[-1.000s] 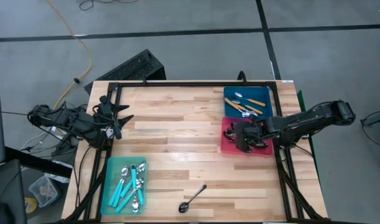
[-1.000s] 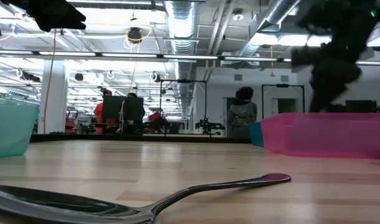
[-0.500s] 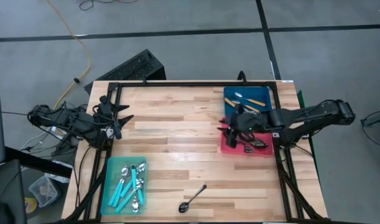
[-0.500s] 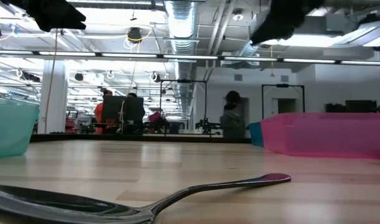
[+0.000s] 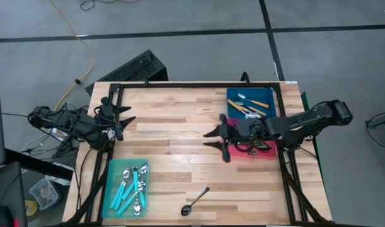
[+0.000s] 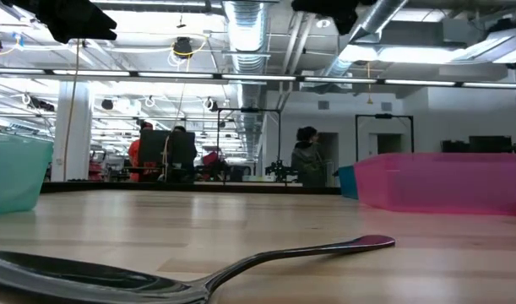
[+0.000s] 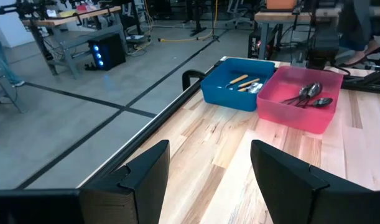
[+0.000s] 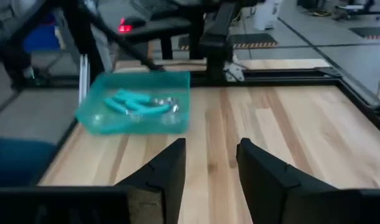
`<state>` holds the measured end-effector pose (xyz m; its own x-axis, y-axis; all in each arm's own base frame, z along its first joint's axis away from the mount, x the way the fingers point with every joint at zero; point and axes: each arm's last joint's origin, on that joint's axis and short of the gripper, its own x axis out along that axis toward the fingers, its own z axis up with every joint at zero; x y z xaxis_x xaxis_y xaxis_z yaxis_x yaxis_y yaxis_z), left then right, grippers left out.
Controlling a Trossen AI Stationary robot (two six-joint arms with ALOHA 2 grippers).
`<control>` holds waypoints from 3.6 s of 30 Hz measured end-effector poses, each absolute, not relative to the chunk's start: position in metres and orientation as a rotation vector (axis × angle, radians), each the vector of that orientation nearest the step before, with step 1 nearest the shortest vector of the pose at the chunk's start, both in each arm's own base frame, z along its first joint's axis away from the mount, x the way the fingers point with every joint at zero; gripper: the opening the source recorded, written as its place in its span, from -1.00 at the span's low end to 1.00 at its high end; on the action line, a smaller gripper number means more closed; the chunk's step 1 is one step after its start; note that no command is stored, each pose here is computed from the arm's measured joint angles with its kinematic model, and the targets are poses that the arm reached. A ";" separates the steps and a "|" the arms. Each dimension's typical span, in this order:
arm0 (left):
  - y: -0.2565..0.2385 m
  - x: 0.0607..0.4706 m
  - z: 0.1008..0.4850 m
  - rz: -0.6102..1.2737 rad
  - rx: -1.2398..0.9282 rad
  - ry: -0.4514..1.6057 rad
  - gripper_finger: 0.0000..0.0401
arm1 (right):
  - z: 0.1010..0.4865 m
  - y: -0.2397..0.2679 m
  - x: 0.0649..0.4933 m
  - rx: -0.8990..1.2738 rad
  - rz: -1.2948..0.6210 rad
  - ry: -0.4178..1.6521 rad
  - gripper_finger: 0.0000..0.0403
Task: Sort silverware by color (type)
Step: Put the black spoon into the red bin
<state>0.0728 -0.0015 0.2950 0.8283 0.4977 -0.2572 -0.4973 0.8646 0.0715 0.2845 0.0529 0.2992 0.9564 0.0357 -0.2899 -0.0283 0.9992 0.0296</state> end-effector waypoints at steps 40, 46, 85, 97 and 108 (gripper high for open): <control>-0.001 0.072 0.294 0.529 0.007 0.281 0.06 | 0.210 0.178 0.400 -0.266 0.308 0.722 0.10; -0.001 0.072 0.294 0.529 0.011 0.289 0.06 | 0.185 0.191 0.400 -0.290 0.337 0.778 0.10; -0.001 0.072 0.292 0.530 0.022 0.305 0.06 | 0.137 0.226 0.387 -0.272 0.388 0.902 0.10; -0.001 0.072 0.292 0.530 0.022 0.305 0.06 | 0.129 0.223 0.381 -0.267 0.371 0.959 -0.09; -0.001 0.072 0.292 0.530 0.022 0.305 0.06 | 0.129 0.217 0.383 -0.226 0.336 0.977 -0.65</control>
